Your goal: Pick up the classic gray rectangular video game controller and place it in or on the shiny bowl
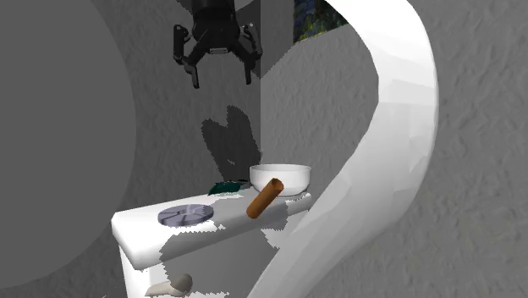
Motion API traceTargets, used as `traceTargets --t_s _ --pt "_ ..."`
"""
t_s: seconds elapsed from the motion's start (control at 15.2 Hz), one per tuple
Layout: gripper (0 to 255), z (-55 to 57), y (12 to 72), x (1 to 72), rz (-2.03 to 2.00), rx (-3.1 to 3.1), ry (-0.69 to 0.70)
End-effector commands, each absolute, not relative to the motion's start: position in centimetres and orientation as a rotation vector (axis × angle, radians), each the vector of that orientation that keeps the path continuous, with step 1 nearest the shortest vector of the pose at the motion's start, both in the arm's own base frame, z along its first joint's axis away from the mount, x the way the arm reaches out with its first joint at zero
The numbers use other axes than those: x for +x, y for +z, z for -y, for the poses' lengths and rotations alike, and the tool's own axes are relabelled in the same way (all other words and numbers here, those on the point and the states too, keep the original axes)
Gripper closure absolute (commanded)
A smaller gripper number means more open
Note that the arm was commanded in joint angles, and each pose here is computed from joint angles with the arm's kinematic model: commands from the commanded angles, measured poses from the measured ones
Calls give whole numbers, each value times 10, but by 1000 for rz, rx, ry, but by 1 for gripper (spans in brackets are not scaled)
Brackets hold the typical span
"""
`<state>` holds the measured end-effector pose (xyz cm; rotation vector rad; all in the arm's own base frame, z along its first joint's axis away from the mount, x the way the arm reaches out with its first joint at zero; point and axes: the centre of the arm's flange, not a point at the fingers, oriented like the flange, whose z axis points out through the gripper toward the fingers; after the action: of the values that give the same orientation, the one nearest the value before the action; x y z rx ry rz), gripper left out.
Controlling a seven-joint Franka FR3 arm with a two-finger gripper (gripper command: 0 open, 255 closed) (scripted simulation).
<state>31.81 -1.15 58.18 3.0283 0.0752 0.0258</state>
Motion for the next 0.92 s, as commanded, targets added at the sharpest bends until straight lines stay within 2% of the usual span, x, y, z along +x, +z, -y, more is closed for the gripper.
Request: traceTargets --t_s 0.0,0.86 --pt "0 11 582 318 -75 3028 26" --pt "0 -24 493 459 510 3033 31"
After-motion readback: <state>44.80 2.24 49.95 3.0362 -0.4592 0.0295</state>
